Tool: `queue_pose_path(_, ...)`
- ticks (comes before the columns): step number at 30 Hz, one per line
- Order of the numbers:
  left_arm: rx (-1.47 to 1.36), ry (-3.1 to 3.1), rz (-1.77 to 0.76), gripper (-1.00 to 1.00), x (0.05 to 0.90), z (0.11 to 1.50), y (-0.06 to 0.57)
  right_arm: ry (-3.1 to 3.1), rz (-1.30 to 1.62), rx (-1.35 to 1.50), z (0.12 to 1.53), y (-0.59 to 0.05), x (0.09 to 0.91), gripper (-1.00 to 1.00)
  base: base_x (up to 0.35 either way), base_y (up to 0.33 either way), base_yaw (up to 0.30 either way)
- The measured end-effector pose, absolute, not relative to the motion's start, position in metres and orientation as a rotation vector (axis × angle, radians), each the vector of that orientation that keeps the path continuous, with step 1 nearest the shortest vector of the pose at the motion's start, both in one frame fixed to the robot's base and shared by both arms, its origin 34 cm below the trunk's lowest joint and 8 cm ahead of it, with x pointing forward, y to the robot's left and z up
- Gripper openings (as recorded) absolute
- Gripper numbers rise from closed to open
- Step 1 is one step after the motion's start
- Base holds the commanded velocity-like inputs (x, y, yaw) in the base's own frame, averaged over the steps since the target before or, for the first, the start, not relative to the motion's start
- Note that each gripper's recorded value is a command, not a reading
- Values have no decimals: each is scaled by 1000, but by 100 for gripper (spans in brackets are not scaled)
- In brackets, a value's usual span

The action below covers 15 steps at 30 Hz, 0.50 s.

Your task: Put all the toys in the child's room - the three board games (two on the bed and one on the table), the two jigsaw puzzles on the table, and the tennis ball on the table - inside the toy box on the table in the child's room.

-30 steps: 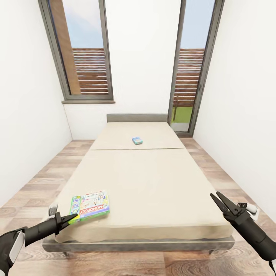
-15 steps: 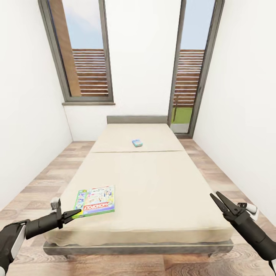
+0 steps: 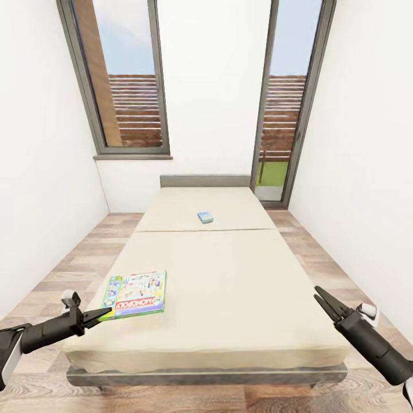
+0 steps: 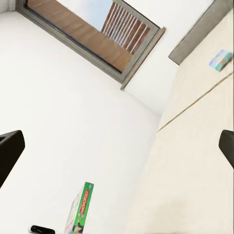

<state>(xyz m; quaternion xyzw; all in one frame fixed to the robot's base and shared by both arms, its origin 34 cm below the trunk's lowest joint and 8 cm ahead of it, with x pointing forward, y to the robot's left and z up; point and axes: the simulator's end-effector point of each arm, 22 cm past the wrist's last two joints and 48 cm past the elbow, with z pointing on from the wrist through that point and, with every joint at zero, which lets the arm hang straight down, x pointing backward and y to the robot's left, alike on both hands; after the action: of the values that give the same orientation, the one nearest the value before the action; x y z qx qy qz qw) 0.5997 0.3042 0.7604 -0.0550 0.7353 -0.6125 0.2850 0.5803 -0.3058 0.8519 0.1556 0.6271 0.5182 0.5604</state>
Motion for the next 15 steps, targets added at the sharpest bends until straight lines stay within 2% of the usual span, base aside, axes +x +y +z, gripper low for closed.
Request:
queue_pose_path(5, -145, 1971, -1629, -100, 601, 771, 307, 1515, 1218, 370, 855, -297, 587, 100, -12, 0, 0)
queue_pose_path(10, -145, 1972, -1629, -100, 602, 781, 307, 1515, 1228, 362, 864, -289, 589, 100, -123, 0, 0)
queue_pose_path(15, -145, 1972, -1629, -100, 604, 790, 307, 1509, 1231, 365, 874, -288, 591, 100, -31, 0, 0)
